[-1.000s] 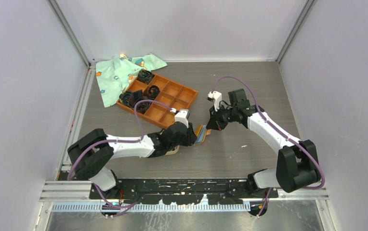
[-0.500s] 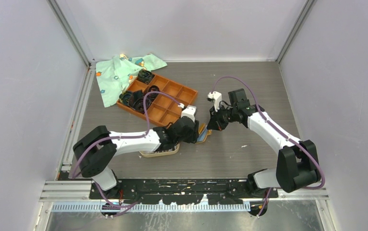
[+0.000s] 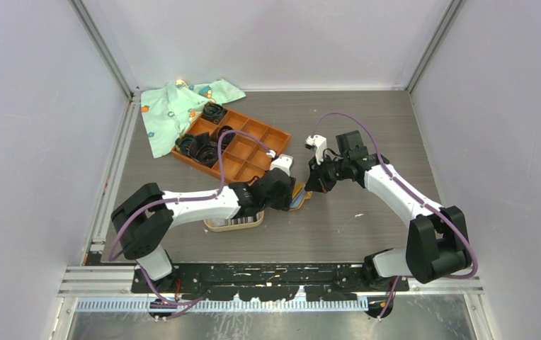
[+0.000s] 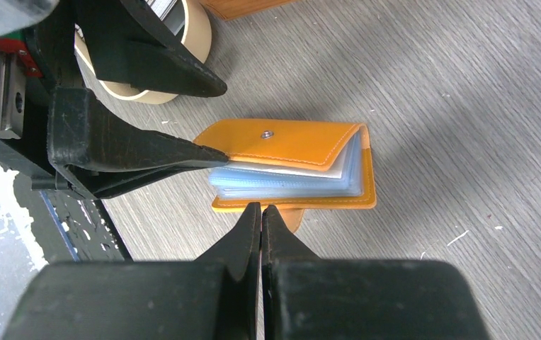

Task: Put the credit cards into the card holder
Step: Open the card holder at the center of the board.

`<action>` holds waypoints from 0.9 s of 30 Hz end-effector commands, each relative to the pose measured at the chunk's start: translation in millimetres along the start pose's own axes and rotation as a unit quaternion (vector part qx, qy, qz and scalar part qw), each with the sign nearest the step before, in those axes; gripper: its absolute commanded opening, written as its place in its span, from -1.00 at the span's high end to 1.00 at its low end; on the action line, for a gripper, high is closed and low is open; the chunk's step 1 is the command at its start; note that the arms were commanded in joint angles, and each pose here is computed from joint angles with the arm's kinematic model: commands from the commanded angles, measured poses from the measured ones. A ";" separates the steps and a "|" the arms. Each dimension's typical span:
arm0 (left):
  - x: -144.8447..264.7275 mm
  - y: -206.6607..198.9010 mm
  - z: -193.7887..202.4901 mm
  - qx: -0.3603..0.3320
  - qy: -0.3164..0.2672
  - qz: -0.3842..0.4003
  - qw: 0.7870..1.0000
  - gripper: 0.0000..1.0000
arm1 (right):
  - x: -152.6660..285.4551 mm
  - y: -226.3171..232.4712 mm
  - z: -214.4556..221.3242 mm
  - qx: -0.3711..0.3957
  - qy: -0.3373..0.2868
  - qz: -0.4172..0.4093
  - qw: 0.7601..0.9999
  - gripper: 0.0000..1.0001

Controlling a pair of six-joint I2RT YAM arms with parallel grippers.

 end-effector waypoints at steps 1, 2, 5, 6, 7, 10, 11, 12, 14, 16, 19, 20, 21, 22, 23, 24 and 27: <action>5.1 -1.6 -8.1 -0.027 -0.001 -0.001 1.000 0.00 | 13.7 -1.4 -26.1 0.037 -0.042 0.008 0.998 0.98; 4.0 -1.1 -8.2 -0.029 0.001 -0.001 1.000 -0.01 | 13.7 -1.4 -26.2 0.037 -0.043 0.008 0.998 0.98; 1.0 -1.3 -10.3 -0.031 0.010 0.002 0.999 -0.07 | 14.5 -0.5 -27.3 0.038 -0.045 0.006 0.998 0.98; 0.1 -1.2 -11.1 -0.031 0.011 0.002 0.999 -0.08 | 14.9 -0.3 -27.1 0.039 -0.046 0.006 0.998 0.98; -0.1 -1.6 -11.9 -0.031 0.011 0.002 0.999 -0.08 | 15.2 -0.1 -27.3 0.039 -0.046 0.006 0.998 0.98; 2.7 -3.1 -15.3 -0.033 0.005 0.007 0.999 -0.08 | 15.1 -0.1 -27.2 0.039 -0.047 0.005 0.998 0.98; 4.3 -3.6 -16.8 -0.034 0.001 0.010 0.999 -0.09 | 14.9 -0.1 -27.0 0.038 -0.046 0.004 0.998 0.98; 5.9 -4.4 -18.5 -0.036 -0.002 0.012 0.999 -0.08 | 14.6 0.2 -27.2 0.039 -0.046 0.003 0.998 0.98; 8.6 -3.9 -21.5 -0.038 -0.008 0.014 0.999 -0.09 | 14.9 0.6 -27.7 0.039 -0.047 0.002 0.998 0.98; 9.7 -3.8 -23.5 -0.040 -0.013 0.015 0.999 -0.09 | 15.4 0.9 -28.0 0.039 -0.049 0.001 0.998 0.98; 9.9 -2.0 -26.3 -0.038 -0.018 0.015 0.999 -0.09 | 15.9 1.1 -28.3 0.039 -0.049 0.002 0.998 0.98; 9.6 -1.0 -27.4 -0.037 -0.019 0.014 0.999 -0.09 | 15.9 1.3 -28.4 0.039 -0.050 0.001 0.998 0.98; 10.3 -0.6 -29.3 -0.035 -0.021 0.014 0.999 -0.09 | 16.1 1.2 -28.5 0.040 -0.050 0.001 0.998 0.98; 10.8 0.3 -30.5 -0.033 -0.023 0.014 0.999 -0.09 | 16.2 1.7 -28.6 0.039 -0.051 0.000 0.998 0.98; 11.6 1.8 -32.2 -0.031 -0.027 0.014 0.999 -0.09 | 16.4 1.8 -28.9 0.040 -0.052 0.000 0.998 0.98; 13.0 1.4 -34.3 -0.029 -0.031 0.017 0.999 -0.09 | 16.3 1.7 -28.8 0.040 -0.051 0.000 0.998 0.98; 17.7 1.5 -38.5 -0.026 -0.042 0.025 0.998 -0.12 | 16.2 1.9 -28.9 0.040 -0.052 -0.001 0.998 0.98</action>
Point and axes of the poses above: each gripper's point midway between its finger pads, its own x axis back along the fingers, its own y axis along the line the jaws close on, z = x × y, the point moved 7 cm from there along x, back along the fingers, and after that the axes turned 13 degrees about x, right-handed, at the moved point
